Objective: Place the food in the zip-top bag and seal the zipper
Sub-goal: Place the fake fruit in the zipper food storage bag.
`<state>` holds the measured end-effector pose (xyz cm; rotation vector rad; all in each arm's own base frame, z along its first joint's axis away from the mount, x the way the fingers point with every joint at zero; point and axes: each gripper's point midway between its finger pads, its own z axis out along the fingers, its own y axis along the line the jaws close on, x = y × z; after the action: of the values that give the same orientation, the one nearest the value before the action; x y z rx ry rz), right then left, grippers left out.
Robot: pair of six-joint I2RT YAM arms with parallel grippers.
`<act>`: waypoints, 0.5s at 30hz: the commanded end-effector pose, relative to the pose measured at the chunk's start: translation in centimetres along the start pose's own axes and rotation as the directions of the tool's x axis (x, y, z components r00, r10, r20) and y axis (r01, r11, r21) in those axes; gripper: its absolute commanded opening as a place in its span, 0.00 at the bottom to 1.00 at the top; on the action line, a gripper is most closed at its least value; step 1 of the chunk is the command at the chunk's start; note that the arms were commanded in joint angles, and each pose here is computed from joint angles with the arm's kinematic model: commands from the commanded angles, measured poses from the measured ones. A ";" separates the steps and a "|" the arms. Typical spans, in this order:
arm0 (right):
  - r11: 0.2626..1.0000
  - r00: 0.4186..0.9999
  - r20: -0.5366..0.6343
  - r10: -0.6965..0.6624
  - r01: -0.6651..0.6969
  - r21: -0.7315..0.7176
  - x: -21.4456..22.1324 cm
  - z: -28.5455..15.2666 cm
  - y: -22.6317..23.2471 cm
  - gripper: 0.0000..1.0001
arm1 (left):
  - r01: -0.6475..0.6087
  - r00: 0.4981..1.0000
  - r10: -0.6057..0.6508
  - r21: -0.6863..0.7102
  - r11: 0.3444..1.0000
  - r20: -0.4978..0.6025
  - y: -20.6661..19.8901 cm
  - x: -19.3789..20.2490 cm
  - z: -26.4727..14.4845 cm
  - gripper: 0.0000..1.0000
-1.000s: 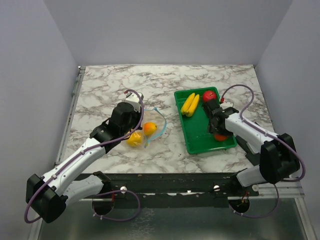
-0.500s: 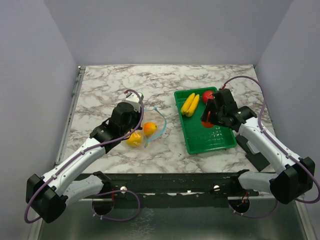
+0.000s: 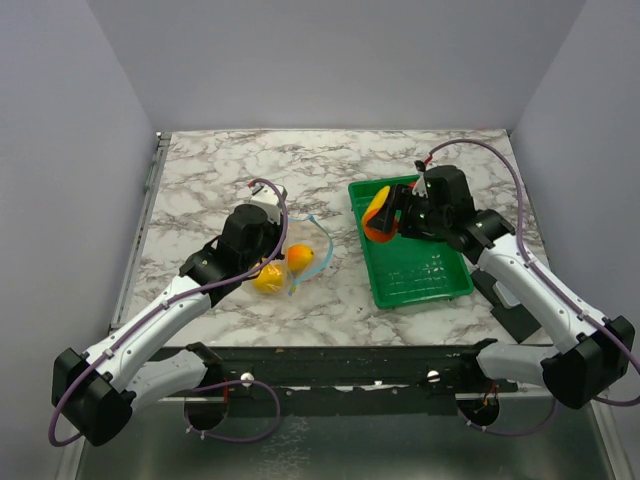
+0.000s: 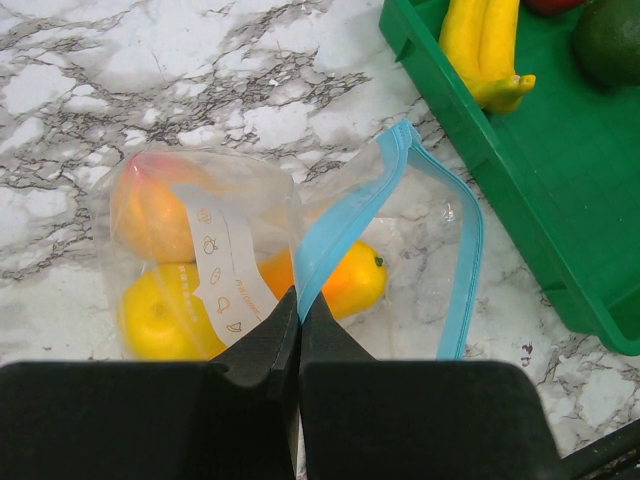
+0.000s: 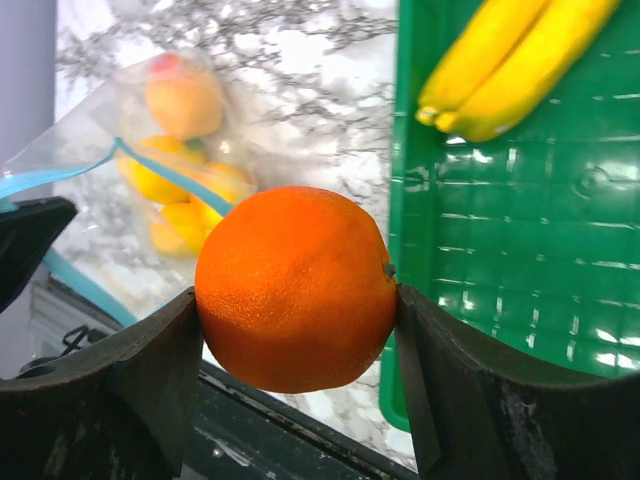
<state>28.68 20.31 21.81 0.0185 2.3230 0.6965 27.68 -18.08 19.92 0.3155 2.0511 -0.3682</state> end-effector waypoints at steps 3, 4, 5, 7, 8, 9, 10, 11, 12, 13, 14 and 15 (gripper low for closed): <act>0.985 0.999 0.007 -0.037 0.037 -0.170 -1.0 0.5 5.4 0.41 | -0.005 1.000 0.005 0.000 1.000 0.019 0.1 -0.4 0.0 0.00; 0.983 0.999 0.004 -0.043 0.043 -0.180 -0.9 0.6 5.9 0.40 | -0.005 1.000 0.005 0.001 1.000 0.020 0.1 -0.5 0.0 0.00; 0.981 0.999 0.002 -0.048 0.048 -0.186 -0.8 0.8 6.3 0.40 | -0.005 1.000 0.005 0.000 1.000 0.019 0.1 -0.4 0.0 0.00; 0.977 0.998 -0.004 -0.063 0.061 -0.205 -0.5 1.2 7.4 0.41 | -0.005 1.000 0.005 0.000 1.000 0.019 0.1 -0.4 0.0 0.00; 0.974 0.997 -0.010 -0.075 0.071 -0.214 -0.1 1.5 8.0 0.41 | -0.006 1.000 0.006 0.001 1.000 0.018 0.1 -0.4 0.0 0.00; 0.972 0.996 -0.014 -0.086 0.081 -0.218 0.1 1.7 8.5 0.40 | -0.006 1.000 0.006 0.001 1.000 0.018 0.1 -0.4 0.0 0.00; 0.971 0.995 -0.019 -0.097 0.090 -0.223 0.3 2.0 9.1 0.41 | -0.006 1.000 0.006 0.003 1.000 0.017 0.1 -0.4 0.0 0.00; 0.968 0.994 -0.024 -0.110 0.102 -0.228 0.6 2.2 9.7 0.41 | -0.006 1.000 0.006 0.003 1.000 0.016 0.1 -0.3 0.0 0.00; 0.967 0.992 -0.027 -0.123 0.114 -0.230 0.8 2.5 10.2 0.41 | -0.006 1.000 0.006 0.002 1.000 0.015 0.1 -0.3 0.0 0.00; 0.965 0.990 -0.030 -0.135 0.125 -0.228 1.0 2.8 10.7 0.41 | -0.006 1.000 0.006 0.003 1.000 0.015 0.1 -0.3 0.0 0.00; 0.965 0.989 -0.034 -0.146 0.135 -0.227 1.2 3.2 11.0 0.41 | -0.006 1.000 0.006 0.003 1.000 0.016 0.1 -0.3 0.0 0.00; 0.963 0.987 -0.037 -0.156 0.143 -0.229 1.4 3.5 11.5 0.41 | -0.006 1.000 0.006 0.002 1.000 0.016 0.1 -0.3 0.0 0.00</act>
<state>27.38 29.78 23.31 -0.2349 2.3003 0.8831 27.69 -18.06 19.92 0.3182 2.0504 -0.3661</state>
